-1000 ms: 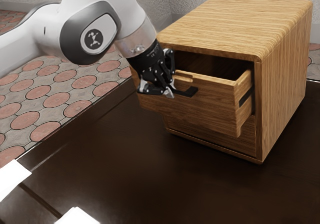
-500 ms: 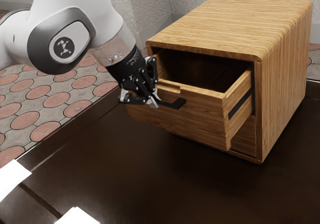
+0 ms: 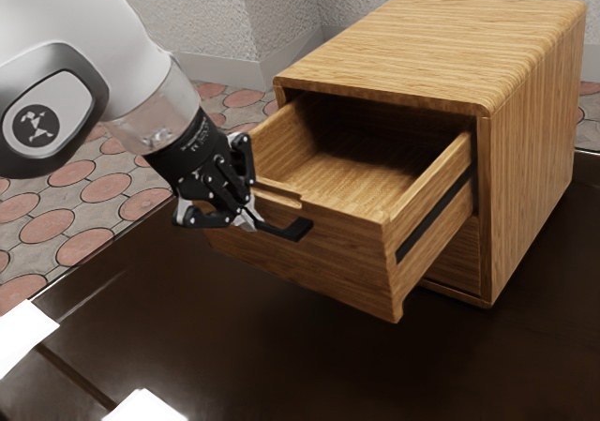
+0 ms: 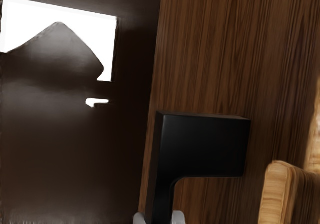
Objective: Pull the drawer handle with one arm to open the drawer
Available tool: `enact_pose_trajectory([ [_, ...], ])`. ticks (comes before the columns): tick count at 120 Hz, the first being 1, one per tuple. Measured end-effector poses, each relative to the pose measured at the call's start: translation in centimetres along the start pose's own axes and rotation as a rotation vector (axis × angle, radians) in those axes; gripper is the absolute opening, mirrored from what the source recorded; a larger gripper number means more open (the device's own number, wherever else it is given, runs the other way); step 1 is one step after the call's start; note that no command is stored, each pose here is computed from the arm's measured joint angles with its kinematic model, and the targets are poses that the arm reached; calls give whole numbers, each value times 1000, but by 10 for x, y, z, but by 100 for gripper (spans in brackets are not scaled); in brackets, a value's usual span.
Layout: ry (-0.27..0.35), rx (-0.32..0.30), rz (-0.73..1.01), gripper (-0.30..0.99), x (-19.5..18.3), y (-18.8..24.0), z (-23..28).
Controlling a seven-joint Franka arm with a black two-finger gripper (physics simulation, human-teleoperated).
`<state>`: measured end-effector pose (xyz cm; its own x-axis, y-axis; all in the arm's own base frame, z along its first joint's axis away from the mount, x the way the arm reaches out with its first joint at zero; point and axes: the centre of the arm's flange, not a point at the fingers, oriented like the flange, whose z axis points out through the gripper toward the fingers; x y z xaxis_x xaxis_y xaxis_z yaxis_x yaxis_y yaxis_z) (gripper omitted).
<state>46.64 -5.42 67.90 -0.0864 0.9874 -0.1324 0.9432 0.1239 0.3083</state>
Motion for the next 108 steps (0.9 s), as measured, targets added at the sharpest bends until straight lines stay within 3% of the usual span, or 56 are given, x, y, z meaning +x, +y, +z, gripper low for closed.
enact_pose_trajectory([
  [34, -9, -4, -10, -10, 4, -28, -9],
  [57, -10, -5, -16, -10, 5, -31, -10],
  [82, -6, -15, -18, -1, 5, -30, -12],
  [88, -4, -20, -19, -5, 4, -30, -14],
  [108, 20, -58, -22, 24, -1, -32, -24],
])
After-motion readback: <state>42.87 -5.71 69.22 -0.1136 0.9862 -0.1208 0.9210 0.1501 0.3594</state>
